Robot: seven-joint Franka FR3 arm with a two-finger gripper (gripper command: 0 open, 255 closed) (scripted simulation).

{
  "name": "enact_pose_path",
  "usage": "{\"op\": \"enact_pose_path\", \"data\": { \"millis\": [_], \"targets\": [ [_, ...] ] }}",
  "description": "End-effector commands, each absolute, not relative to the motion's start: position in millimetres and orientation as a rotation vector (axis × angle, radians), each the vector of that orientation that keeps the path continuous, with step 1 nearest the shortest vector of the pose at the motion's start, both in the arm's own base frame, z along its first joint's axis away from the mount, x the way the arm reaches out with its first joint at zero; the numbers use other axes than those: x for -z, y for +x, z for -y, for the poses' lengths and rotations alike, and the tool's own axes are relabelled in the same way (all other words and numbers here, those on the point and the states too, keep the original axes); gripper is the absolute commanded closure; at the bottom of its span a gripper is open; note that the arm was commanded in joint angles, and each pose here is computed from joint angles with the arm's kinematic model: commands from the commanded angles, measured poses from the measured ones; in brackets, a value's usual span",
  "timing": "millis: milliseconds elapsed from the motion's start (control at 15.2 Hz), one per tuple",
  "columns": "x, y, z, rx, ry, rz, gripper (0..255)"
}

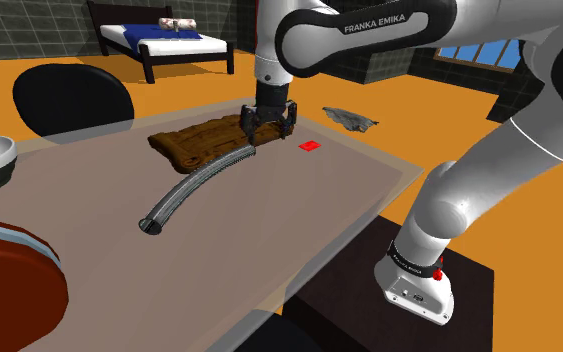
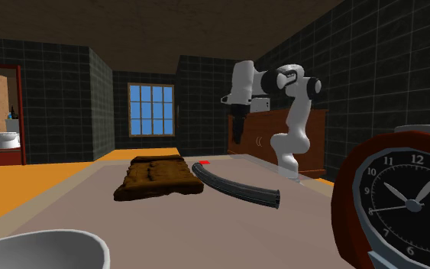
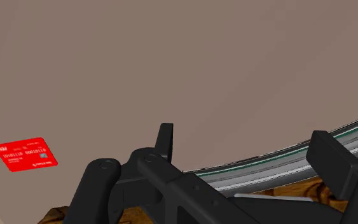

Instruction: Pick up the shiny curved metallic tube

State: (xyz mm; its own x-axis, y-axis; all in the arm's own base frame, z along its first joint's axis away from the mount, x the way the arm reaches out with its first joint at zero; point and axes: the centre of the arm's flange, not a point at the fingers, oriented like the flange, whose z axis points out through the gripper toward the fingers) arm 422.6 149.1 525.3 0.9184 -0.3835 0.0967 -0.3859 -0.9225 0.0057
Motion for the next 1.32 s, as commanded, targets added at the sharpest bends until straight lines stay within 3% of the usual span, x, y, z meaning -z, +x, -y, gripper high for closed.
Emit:
{"op": "enact_pose_path", "data": {
  "millis": [0, 858, 1254],
  "targets": [
    [-515.7, 442.8, -163.0, -0.137, 3.045, 0.680, 0],
    [-448.3, 567.4, -259.5, -0.080, 2.967, 1.068, 0],
    [-421.6, 568.2, -259.9, -0.080, 2.967, 1.070, 0]
  ]
}}
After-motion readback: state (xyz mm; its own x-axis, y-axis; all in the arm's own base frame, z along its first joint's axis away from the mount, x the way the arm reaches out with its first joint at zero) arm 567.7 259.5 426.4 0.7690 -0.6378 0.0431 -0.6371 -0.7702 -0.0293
